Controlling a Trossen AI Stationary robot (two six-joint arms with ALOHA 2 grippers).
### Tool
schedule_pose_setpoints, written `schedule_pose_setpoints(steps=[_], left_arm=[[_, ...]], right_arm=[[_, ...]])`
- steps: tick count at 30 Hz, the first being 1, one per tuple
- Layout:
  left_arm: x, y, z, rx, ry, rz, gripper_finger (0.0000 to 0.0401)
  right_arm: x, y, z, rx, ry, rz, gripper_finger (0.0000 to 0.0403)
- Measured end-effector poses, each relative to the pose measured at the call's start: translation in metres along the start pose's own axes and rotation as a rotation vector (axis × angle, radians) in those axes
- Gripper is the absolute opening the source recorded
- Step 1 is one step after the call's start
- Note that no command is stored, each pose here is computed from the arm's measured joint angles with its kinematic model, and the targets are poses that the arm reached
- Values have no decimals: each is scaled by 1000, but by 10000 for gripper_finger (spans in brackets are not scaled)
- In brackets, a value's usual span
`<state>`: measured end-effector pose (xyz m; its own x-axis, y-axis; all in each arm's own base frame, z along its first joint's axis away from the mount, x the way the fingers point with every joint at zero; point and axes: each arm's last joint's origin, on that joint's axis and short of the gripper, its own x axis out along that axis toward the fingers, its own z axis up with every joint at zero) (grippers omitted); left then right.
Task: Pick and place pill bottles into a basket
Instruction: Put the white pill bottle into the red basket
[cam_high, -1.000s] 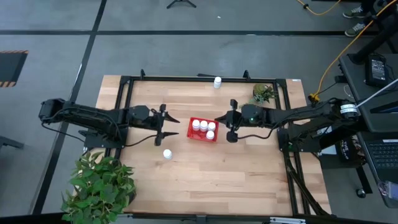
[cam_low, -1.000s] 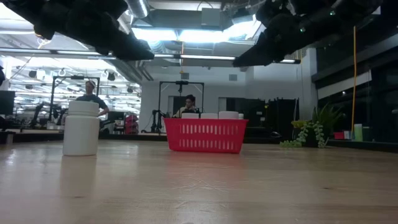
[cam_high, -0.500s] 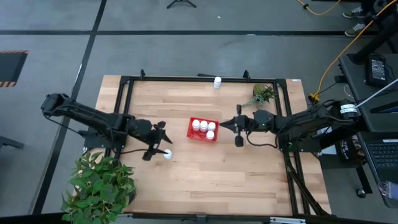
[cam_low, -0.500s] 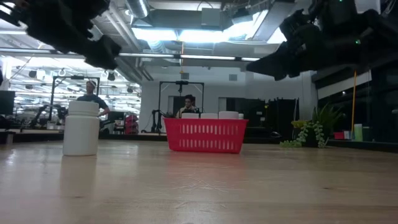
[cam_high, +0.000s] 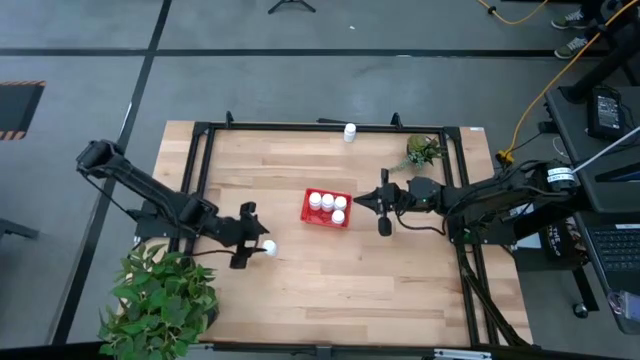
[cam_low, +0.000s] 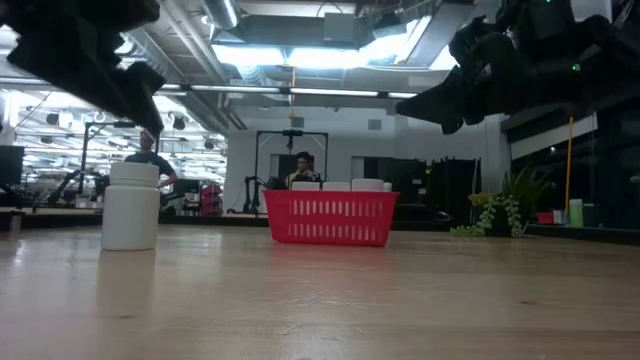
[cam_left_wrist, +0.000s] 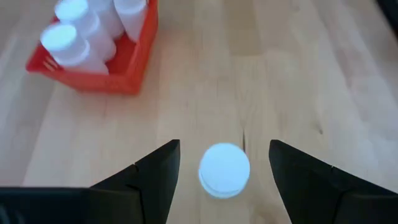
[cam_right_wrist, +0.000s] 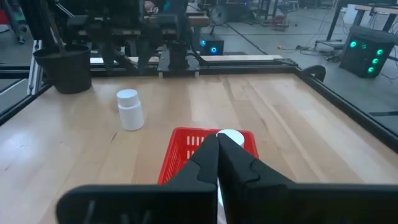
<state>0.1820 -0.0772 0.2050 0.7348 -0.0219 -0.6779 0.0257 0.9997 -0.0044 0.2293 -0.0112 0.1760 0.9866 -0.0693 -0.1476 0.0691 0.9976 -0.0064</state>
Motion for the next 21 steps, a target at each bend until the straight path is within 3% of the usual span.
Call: schedule_pose_setpoints(steps=[8, 21], left_arm=[[24, -10, -13, -23, 126, 29, 239], [37, -13, -17, -63, 154, 52, 239]], right_arm=[[0, 4, 0, 18, 4, 19, 2], [0, 4, -4, 22, 42, 18, 3]])
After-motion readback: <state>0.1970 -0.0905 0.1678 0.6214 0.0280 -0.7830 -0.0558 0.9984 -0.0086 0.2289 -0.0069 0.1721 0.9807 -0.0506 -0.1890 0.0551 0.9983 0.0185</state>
